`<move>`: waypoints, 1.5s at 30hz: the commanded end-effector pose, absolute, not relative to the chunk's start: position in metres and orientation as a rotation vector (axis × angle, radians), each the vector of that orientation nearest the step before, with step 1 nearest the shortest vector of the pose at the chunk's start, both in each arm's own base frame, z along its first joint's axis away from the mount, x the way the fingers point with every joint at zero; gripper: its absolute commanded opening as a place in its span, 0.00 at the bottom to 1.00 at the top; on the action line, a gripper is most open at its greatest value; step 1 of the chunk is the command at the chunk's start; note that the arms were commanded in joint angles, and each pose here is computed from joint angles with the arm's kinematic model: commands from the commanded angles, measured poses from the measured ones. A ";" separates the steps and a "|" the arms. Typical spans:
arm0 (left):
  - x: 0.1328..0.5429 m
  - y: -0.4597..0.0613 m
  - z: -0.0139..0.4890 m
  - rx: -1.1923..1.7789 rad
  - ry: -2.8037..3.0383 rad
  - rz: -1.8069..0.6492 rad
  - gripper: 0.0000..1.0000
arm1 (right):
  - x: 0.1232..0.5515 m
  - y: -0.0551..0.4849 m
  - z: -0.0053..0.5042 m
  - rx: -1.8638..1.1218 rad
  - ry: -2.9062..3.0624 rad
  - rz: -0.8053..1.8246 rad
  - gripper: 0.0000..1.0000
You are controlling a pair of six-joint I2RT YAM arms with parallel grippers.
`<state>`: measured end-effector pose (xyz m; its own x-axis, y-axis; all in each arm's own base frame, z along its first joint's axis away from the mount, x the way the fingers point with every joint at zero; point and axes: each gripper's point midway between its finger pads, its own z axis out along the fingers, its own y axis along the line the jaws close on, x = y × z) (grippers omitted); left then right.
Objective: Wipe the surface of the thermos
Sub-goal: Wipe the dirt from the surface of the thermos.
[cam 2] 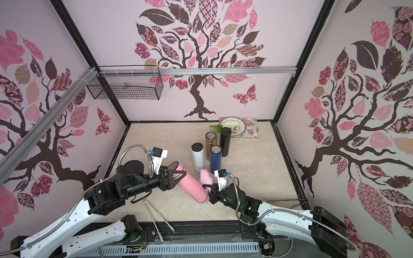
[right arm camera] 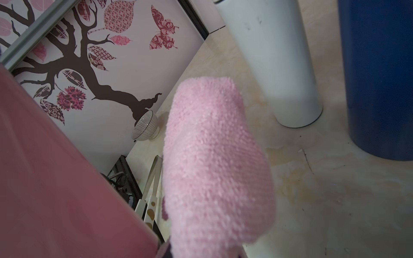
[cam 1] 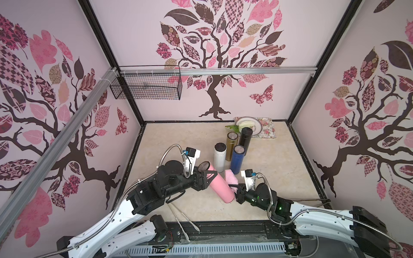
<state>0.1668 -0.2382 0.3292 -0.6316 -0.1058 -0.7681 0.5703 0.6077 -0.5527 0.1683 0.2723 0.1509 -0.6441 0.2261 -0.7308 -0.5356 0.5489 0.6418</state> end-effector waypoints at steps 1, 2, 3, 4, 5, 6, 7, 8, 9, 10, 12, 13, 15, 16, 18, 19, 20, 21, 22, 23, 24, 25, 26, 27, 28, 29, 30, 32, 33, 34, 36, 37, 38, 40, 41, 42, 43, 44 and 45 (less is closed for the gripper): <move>0.174 -0.230 0.376 0.278 1.826 -1.116 0.00 | 0.160 0.282 0.175 -0.259 1.890 1.303 0.00; 0.179 -0.226 0.375 0.246 1.826 -1.086 0.00 | 0.157 0.283 0.176 -0.274 1.884 1.326 0.00; 0.182 -0.222 0.372 0.212 1.827 -1.069 0.00 | 0.153 0.286 0.179 -0.295 1.869 1.358 0.00; 0.185 -0.221 0.371 0.188 1.805 -1.070 0.00 | 0.148 0.289 0.183 -0.318 1.856 1.393 0.00; 0.188 -0.221 0.370 0.168 1.791 -1.076 0.00 | 0.145 0.292 0.185 -0.338 1.846 1.421 0.00; 0.190 -0.222 0.367 0.155 1.781 -1.083 0.00 | 0.140 0.295 0.189 -0.363 1.833 1.454 0.00; 0.193 -0.224 0.363 0.148 1.784 -1.074 0.00 | 0.137 0.298 0.191 -0.378 1.826 1.476 0.00; 0.195 -0.225 0.359 0.149 1.796 -1.059 0.00 | 0.136 0.299 0.193 -0.386 1.820 1.486 0.00; 0.196 -0.228 0.355 0.162 1.811 -1.051 0.00 | 0.136 0.298 0.196 -0.383 1.812 1.491 0.00; 0.197 -0.229 0.352 0.180 1.827 -1.030 0.00 | 0.137 0.297 0.197 -0.376 1.808 1.486 0.00; 0.199 -0.229 0.345 0.182 1.858 -1.000 0.00 | 0.138 0.295 0.201 -0.373 1.801 1.471 0.00; 0.199 -0.229 0.343 0.190 1.866 -0.993 0.00 | 0.139 0.294 0.202 -0.372 1.803 1.458 0.00; 0.196 -0.232 0.339 0.229 1.891 -0.980 0.00 | 0.140 0.290 0.207 -0.381 1.801 1.430 0.00; 0.194 -0.234 0.337 0.261 1.907 -0.970 0.00 | 0.140 0.289 0.209 -0.388 1.803 1.414 0.00; 0.193 -0.231 0.328 0.297 1.971 -0.908 0.00 | 0.141 0.284 0.216 -0.391 1.805 1.376 0.00; 0.193 -0.230 0.325 0.314 1.988 -0.886 0.00 | 0.141 0.282 0.220 -0.393 1.798 1.370 0.00; 0.193 -0.229 0.322 0.324 2.000 -0.866 0.00 | 0.141 0.280 0.225 -0.395 1.787 1.367 0.00; 0.192 -0.228 0.319 0.330 2.012 -0.854 0.00 | 0.141 0.278 0.231 -0.391 1.773 1.364 0.00; 0.192 -0.229 0.317 0.342 2.016 -0.853 0.00 | 0.141 0.275 0.233 -0.387 1.769 1.356 0.00; 0.191 -0.229 0.315 0.351 2.023 -0.850 0.00 | 0.142 0.272 0.238 -0.378 1.761 1.342 0.00; 0.191 -0.229 0.312 0.355 2.037 -0.840 0.00 | 0.142 0.268 0.241 -0.373 1.756 1.328 0.00; 0.189 -0.230 0.314 0.356 2.034 -0.858 0.00 | 0.143 0.265 0.244 -0.369 1.745 1.320 0.00; 0.187 -0.234 0.317 0.367 2.015 -0.893 0.00 | 0.143 0.261 0.248 -0.357 1.729 1.318 0.00; 0.185 -0.237 0.321 0.375 1.996 -0.928 0.00 | 0.144 0.258 0.250 -0.335 1.713 1.317 0.00; 0.183 -0.239 0.323 0.377 1.987 -0.948 0.00 | 0.145 0.255 0.253 -0.319 1.690 1.325 0.00; 0.183 -0.241 0.324 0.380 1.988 -0.959 0.00 | 0.145 0.254 0.257 -0.305 1.659 1.342 0.00; 0.182 -0.243 0.324 0.388 1.990 -0.967 0.00 | 0.144 0.253 0.261 -0.296 1.636 1.357 0.00; 0.181 -0.248 0.323 0.402 1.995 -0.986 0.00 | 0.143 0.253 0.272 -0.305 1.601 1.372 0.00; 0.181 -0.249 0.323 0.406 2.001 -0.987 0.00 | 0.143 0.253 0.277 -0.302 1.587 1.374 0.00; 0.182 -0.250 0.320 0.407 2.013 -0.981 0.00 | 0.143 0.252 0.283 -0.298 1.569 1.376 0.00; 0.184 -0.249 0.314 0.408 2.033 -0.953 0.00 | 0.145 0.245 0.296 -0.273 1.523 1.369 0.00; 0.184 -0.248 0.313 0.404 2.038 -0.946 0.00 | 0.147 0.240 0.303 -0.248 1.502 1.358 0.00; 0.184 -0.247 0.313 0.405 2.037 -0.943 0.00 | 0.147 0.235 0.308 -0.231 1.476 1.354 0.00; 0.185 -0.245 0.312 0.397 2.041 -0.934 0.00 | 0.148 0.225 0.319 -0.205 1.434 1.342 0.00; 0.185 -0.244 0.311 0.392 2.044 -0.927 0.00 | 0.148 0.222 0.323 -0.196 1.426 1.329 0.00; 0.185 -0.244 0.311 0.392 2.044 -0.929 0.00 | 0.150 0.219 0.326 -0.188 1.425 1.310 0.00; 0.184 -0.244 0.311 0.391 2.041 -0.935 0.00 | 0.152 0.216 0.326 -0.176 1.432 1.289 0.00; 0.184 -0.244 0.312 0.390 2.037 -0.943 0.00 | 0.155 0.212 0.327 -0.157 1.431 1.267 0.00; 0.184 -0.244 0.315 0.386 2.028 -0.945 0.00 | 0.157 0.209 0.329 -0.145 1.435 1.247 0.00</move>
<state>0.1921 -0.2442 0.3479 -0.5409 -0.1930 -0.8187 0.5738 0.6270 -0.5269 0.1551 0.2325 0.2143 -0.5120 0.2945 -0.8069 -0.6189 0.5250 0.5843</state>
